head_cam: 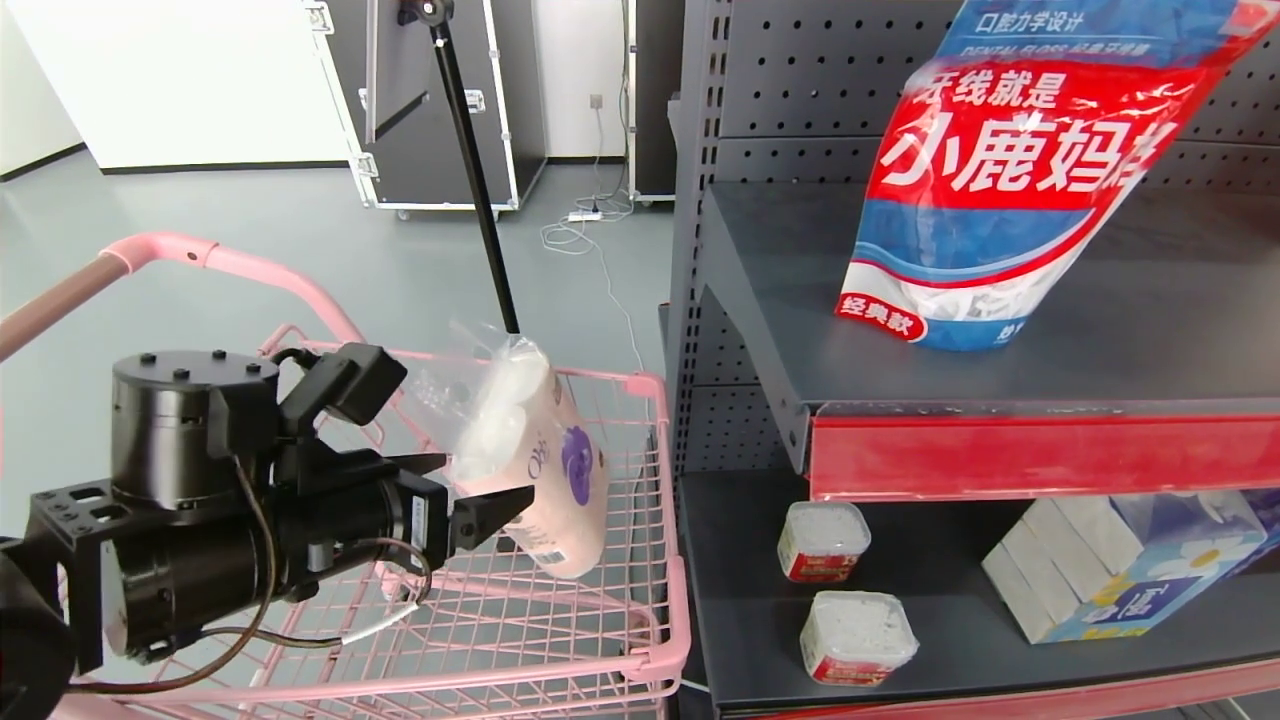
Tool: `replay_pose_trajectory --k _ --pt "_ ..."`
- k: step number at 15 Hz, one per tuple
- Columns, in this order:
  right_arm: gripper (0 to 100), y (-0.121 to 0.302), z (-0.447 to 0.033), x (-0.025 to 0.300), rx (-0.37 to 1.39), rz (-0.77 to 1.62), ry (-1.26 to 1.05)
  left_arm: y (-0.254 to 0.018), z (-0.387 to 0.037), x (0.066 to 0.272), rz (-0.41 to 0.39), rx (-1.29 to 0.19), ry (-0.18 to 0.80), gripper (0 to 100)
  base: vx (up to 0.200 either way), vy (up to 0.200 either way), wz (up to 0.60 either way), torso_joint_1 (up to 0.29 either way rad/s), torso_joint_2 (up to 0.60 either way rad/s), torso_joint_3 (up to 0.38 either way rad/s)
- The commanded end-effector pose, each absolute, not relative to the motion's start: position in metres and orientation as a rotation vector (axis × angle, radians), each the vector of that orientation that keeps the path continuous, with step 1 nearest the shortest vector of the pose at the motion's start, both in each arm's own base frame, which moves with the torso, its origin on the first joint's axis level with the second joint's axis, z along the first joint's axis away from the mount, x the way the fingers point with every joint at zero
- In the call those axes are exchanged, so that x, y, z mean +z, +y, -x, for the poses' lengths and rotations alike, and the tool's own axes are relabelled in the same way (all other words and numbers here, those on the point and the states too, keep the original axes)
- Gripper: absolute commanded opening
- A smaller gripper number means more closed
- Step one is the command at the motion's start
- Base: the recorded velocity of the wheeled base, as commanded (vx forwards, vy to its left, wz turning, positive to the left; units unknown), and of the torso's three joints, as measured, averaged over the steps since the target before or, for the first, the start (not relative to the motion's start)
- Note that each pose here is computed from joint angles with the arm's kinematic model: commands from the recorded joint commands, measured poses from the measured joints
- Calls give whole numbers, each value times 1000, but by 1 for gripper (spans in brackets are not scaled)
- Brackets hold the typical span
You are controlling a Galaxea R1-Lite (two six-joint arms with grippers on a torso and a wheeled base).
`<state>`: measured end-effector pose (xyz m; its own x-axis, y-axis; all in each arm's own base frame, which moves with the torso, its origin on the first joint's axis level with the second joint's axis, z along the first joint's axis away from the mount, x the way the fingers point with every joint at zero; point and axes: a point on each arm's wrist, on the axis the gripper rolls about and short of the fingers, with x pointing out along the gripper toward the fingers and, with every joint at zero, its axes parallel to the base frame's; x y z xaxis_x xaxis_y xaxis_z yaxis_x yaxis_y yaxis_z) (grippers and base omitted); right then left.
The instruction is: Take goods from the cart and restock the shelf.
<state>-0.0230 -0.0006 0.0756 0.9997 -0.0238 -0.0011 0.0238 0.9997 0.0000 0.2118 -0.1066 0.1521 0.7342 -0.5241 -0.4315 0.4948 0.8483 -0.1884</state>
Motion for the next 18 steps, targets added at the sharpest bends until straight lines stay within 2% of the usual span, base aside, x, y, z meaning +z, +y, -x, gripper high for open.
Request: replay_pose_trajectory --k 1,5,9,13,18 --pt "100 -1 23 76 -23 0 2 -110 -218 143 56 -555 529 100 0 0 0 0 0 0" --pt "100 -1 23 76 -23 0 2 -116 -232 131 39 -503 570 100 0 0 0 0 0 0" --pt "100 -1 23 76 -23 0 2 -126 -255 125 78 -436 586 100 0 0 0 0 0 0" --pt "100 -1 23 76 -23 0 2 -131 -267 113 61 -392 614 100 0 0 0 0 0 0" --pt "100 -1 23 76 -23 -2 2 -145 -292 110 93 -351 600 100 0 0 0 0 0 0"
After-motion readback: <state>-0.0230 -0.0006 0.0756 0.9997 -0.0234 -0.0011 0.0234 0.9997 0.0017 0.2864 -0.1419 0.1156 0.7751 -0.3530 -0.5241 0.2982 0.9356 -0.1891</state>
